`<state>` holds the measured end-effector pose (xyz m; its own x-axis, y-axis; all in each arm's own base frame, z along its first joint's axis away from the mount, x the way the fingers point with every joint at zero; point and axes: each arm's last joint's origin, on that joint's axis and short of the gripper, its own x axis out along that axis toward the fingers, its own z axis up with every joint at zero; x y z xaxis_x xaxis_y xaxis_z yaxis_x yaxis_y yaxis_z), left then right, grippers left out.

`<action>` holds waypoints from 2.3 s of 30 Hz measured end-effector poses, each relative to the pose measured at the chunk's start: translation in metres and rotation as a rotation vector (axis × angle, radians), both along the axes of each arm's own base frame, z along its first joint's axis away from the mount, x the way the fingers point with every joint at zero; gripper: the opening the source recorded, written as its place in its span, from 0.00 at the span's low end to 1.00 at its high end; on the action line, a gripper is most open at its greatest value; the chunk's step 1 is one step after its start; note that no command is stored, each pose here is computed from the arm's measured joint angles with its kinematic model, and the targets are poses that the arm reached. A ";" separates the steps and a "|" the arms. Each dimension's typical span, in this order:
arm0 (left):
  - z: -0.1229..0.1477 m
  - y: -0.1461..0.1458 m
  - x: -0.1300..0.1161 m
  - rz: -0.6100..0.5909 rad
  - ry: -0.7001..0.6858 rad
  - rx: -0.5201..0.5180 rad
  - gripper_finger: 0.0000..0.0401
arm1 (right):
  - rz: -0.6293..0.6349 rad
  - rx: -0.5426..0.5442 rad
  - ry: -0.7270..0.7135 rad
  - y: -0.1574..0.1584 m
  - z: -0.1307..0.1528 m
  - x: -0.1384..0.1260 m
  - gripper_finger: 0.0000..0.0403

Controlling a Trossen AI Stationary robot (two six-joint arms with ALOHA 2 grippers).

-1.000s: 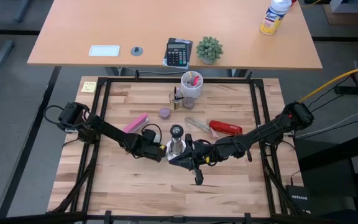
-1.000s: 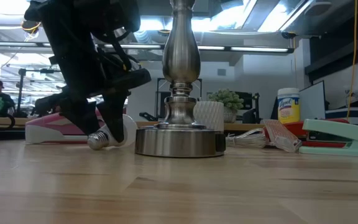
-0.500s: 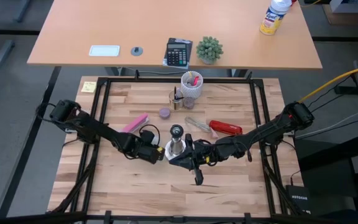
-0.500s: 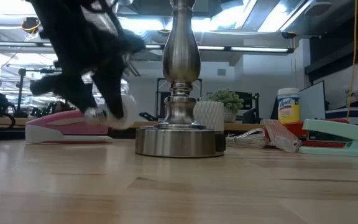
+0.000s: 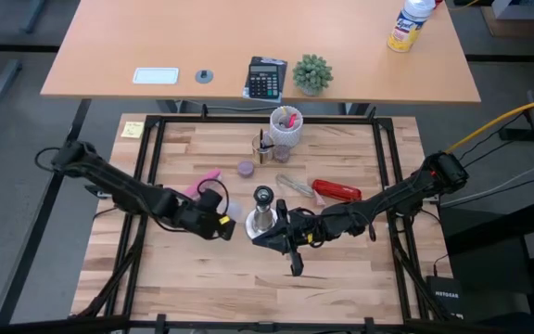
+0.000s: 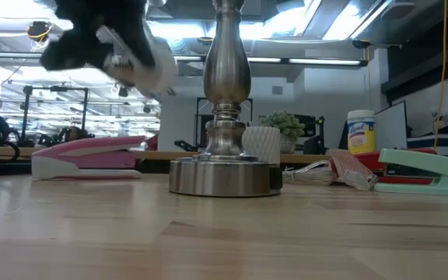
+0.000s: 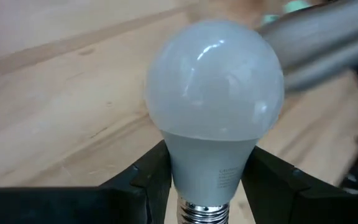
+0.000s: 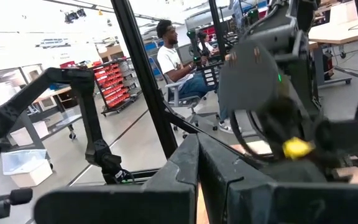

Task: Screw lightbulb
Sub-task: Insert the lightbulb into the lamp socket

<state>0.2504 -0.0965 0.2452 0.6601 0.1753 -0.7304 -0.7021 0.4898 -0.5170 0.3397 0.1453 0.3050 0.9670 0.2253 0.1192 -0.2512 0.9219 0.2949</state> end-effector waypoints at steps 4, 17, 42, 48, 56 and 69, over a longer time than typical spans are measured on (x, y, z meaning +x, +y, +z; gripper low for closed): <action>0.021 -0.001 -0.014 -0.034 -0.086 0.006 0.40 | 0.013 0.005 -0.035 0.001 0.003 -0.001 0.02; 0.088 -0.027 -0.037 -0.048 -0.568 0.371 0.40 | -0.041 -0.030 -0.140 -0.002 0.021 -0.009 0.02; 0.115 -0.011 0.021 -0.166 -0.837 0.986 0.40 | -0.459 -0.192 -0.248 -0.021 0.053 -0.027 0.02; 0.105 -0.003 0.035 -0.220 -0.837 1.001 0.40 | -0.481 -0.198 -0.301 -0.022 0.059 -0.030 0.02; 0.096 0.001 0.049 -0.210 -0.840 1.043 0.40 | -0.483 -0.195 -0.304 -0.022 0.059 -0.030 0.02; 0.090 0.006 0.053 -0.237 -0.789 1.055 0.40 | -0.483 -0.196 -0.304 -0.022 0.059 -0.030 0.02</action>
<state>0.3035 -0.0902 0.3351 0.9325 0.2390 0.2708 -0.2362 0.9707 -0.0435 0.3096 0.1231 0.3640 0.8946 -0.1850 0.4068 0.1627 0.9827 0.0890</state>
